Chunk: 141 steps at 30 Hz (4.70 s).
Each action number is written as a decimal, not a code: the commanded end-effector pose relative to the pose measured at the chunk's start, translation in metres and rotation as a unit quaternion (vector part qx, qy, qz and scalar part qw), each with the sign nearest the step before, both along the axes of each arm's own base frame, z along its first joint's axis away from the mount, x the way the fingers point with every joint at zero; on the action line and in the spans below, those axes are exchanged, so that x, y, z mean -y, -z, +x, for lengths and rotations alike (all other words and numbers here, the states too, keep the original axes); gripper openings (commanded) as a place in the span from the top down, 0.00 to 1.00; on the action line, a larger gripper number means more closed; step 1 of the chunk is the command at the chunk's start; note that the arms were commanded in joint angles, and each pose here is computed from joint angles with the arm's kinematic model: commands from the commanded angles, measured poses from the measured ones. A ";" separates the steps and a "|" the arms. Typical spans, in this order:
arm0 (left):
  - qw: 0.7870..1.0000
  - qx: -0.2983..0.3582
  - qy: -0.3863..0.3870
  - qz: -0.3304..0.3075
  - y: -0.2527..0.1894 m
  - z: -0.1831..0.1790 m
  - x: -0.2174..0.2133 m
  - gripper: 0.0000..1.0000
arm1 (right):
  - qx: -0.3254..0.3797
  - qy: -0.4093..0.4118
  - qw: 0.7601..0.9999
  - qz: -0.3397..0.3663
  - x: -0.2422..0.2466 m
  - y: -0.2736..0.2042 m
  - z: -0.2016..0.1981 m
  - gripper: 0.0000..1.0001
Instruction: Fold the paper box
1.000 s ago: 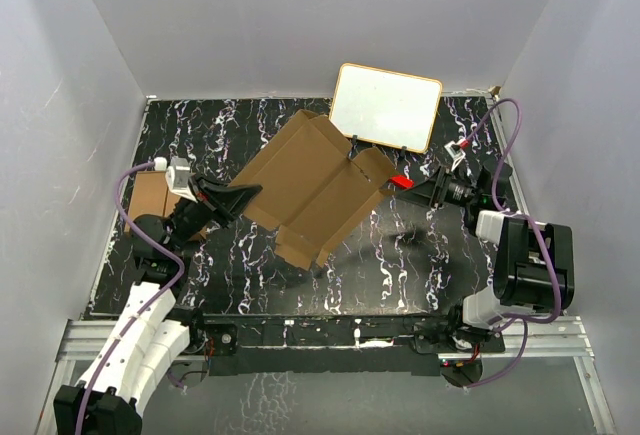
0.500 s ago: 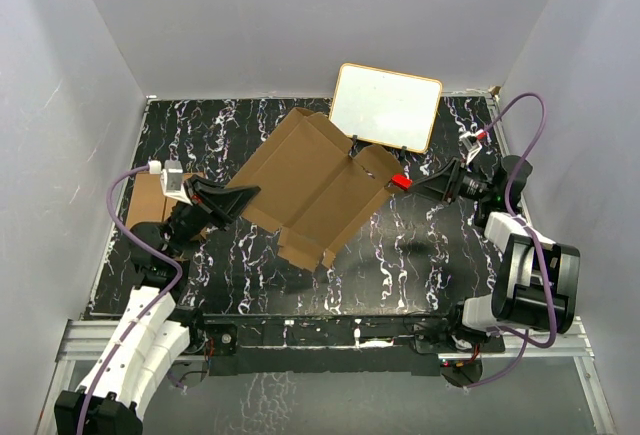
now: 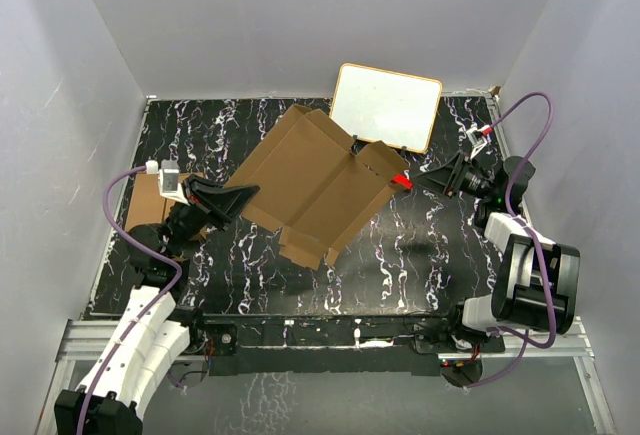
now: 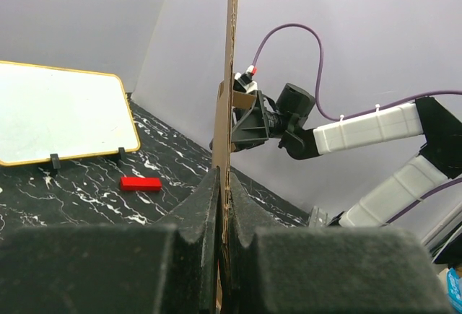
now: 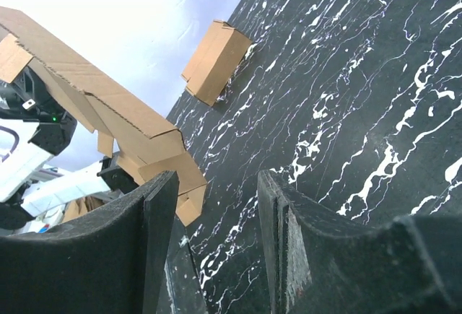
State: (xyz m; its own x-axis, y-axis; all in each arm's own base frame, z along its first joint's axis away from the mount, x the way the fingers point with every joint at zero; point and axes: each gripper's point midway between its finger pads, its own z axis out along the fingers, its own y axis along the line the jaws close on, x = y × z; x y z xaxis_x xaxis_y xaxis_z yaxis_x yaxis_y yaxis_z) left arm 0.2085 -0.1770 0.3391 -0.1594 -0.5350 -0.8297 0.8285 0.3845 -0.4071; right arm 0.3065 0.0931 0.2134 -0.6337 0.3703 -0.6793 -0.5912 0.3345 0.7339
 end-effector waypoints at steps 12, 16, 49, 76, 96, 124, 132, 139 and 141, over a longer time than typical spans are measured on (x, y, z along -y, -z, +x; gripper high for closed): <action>0.999 0.044 -0.005 -0.021 -0.026 -0.005 -0.004 1.00 | 0.047 -0.062 0.997 -0.006 -0.032 -0.013 -0.015 0.45; 0.998 0.048 -0.014 -0.027 -0.029 -0.004 -0.006 1.00 | 0.051 -0.074 0.996 -0.008 -0.036 -0.013 -0.019 0.44; 0.994 0.068 0.008 -0.084 -0.051 -0.013 -0.009 1.00 | 0.080 -0.106 0.991 -0.010 -0.051 -0.022 -0.030 0.51; 0.996 0.026 0.035 -0.082 -0.052 0.016 0.003 1.00 | 0.167 -0.190 0.965 -0.061 -0.047 -0.052 -0.042 0.24; 0.995 0.031 0.062 -0.076 -0.062 0.021 0.008 1.00 | 0.172 -0.091 0.978 -0.078 0.017 -0.051 -0.021 0.24; 0.993 0.043 0.070 -0.082 -0.069 0.021 0.008 1.00 | 0.201 -0.171 0.962 -0.069 -0.033 -0.032 -0.052 0.37; 0.991 0.053 0.081 -0.088 -0.078 0.022 0.010 1.00 | 0.185 -0.175 0.965 -0.065 -0.038 -0.026 -0.051 0.49; 0.989 0.054 0.091 -0.100 -0.080 0.021 0.010 1.00 | 0.172 -0.201 0.963 -0.051 -0.047 -0.023 -0.056 0.51; 0.989 0.057 0.088 -0.099 -0.081 0.022 0.009 1.00 | 0.170 -0.205 0.963 -0.049 -0.048 -0.023 -0.057 0.50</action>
